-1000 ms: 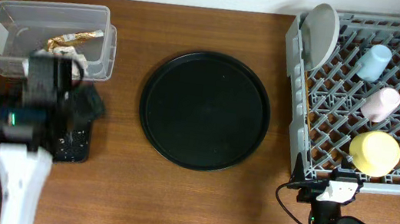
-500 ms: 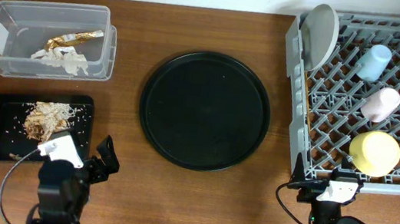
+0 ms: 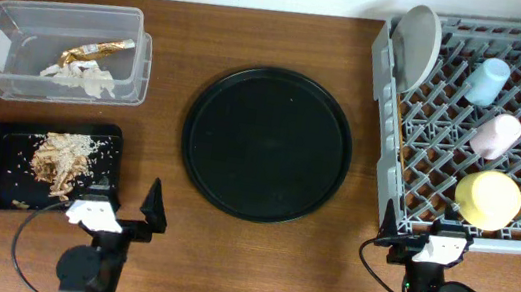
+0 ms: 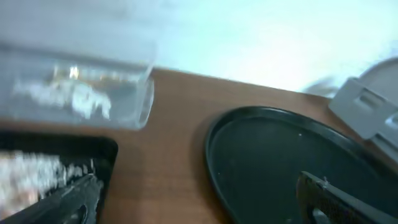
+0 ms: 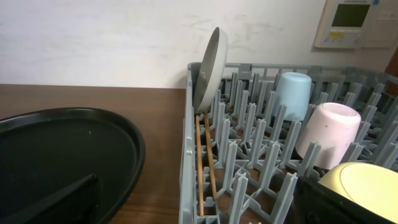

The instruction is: Sort waste into correct bins and load items into the dishwasher rack

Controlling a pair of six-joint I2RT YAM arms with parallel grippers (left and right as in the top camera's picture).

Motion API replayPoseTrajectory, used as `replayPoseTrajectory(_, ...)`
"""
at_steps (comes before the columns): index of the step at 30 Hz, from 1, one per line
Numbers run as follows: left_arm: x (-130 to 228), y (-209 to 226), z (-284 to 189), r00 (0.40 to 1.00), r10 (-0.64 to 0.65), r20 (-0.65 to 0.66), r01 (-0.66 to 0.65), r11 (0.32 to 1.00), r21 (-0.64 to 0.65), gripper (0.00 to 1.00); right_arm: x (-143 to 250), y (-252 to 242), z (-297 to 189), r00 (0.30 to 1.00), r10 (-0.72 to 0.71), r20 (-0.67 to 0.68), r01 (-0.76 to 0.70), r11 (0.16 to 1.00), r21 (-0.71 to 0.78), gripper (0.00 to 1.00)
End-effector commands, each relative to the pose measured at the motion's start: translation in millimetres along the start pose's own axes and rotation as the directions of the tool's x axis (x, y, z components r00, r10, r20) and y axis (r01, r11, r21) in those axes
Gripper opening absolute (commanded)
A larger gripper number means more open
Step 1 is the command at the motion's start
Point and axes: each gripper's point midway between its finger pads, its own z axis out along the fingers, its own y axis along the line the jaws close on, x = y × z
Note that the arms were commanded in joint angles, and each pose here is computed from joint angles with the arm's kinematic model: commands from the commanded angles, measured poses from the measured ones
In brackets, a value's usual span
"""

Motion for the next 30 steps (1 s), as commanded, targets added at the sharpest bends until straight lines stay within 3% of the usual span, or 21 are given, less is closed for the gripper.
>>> replayPoseTrajectory(1,-8,-8,-3,0.967,0.249,0.054,-0.25,0.968,0.024,0.99,3,-2,0,1.0,0.008,-0.003,-0.008,1.0,0.013,0.98)
replayPoseTrajectory(15,-8,3,-3,0.96,0.276,0.039,-0.275,0.961,-0.039,0.99,3,-2,0,1.0,0.008,-0.003,-0.008,1.0,0.013,0.98)
replayPoseTrajectory(30,-6,-8,-3,0.96,0.275,0.046,-0.276,0.961,0.008,0.99,3,-2,0,1.0,0.008,-0.003,-0.008,1.0,0.013,0.98)
